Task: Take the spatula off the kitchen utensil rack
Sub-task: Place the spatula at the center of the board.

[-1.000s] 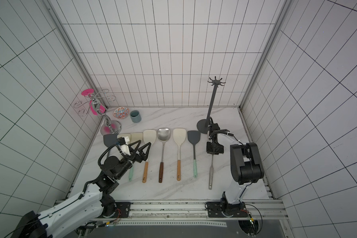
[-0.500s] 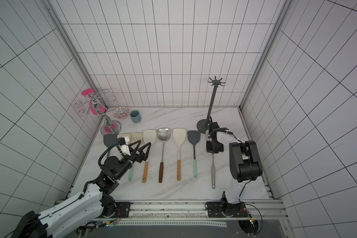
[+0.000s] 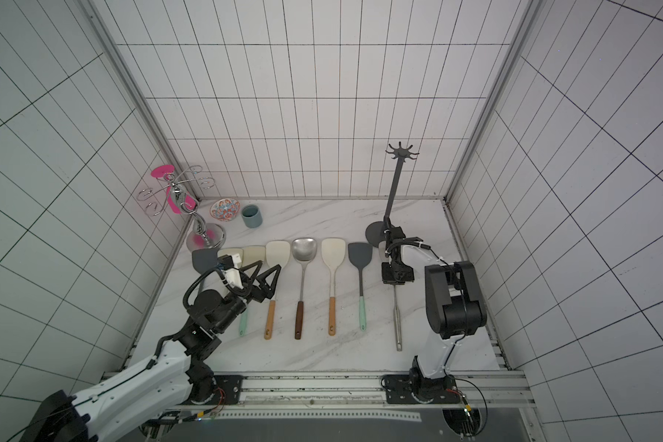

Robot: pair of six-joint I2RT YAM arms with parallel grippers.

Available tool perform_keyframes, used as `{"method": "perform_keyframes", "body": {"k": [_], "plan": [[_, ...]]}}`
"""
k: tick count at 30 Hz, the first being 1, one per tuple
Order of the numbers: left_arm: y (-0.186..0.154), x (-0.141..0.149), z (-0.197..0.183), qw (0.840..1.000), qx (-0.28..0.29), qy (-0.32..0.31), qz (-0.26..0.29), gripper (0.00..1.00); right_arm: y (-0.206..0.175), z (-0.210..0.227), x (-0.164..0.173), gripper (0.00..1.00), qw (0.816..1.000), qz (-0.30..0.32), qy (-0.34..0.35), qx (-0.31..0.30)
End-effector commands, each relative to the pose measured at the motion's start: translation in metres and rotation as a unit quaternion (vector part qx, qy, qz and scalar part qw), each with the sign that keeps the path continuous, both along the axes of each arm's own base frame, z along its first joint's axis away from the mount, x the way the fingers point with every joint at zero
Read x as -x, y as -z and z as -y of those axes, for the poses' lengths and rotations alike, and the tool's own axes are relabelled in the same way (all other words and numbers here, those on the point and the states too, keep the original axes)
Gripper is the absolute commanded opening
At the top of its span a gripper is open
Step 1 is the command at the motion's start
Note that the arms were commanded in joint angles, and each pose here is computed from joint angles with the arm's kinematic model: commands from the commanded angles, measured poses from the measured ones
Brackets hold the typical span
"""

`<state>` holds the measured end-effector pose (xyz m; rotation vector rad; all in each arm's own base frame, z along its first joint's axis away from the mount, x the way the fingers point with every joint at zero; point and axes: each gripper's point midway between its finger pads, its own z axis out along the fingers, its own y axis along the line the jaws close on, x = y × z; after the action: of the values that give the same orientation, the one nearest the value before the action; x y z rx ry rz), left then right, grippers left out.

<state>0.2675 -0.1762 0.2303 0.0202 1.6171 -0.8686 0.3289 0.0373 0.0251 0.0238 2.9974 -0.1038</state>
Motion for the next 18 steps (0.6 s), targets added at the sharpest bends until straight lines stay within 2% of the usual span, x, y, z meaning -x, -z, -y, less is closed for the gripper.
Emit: {"method": "perform_keyframes", "body": {"k": [1, 7, 12, 18], "plan": [[0.002, -0.001, -0.003, 1.000, -0.004, -0.006, 0.005, 0.98, -0.020, -0.004, -0.017, 0.00, 0.999, 0.026, -0.018, 0.013], [0.003, -0.001, -0.002, 1.000, -0.005, -0.005, 0.004, 0.98, -0.018, -0.004, -0.016, 0.02, 1.000, 0.022, -0.014, 0.014], [0.007, -0.004, -0.001, 1.000, -0.010, -0.005, -0.003, 0.98, -0.030, -0.011, -0.015, 0.35, 0.999, 0.040, -0.010, -0.011], [0.014, -0.007, 0.004, 1.000, -0.028, 0.001, -0.011, 0.98, -0.054, -0.021, -0.011, 0.57, 0.996, 0.079, -0.008, -0.043]]}}
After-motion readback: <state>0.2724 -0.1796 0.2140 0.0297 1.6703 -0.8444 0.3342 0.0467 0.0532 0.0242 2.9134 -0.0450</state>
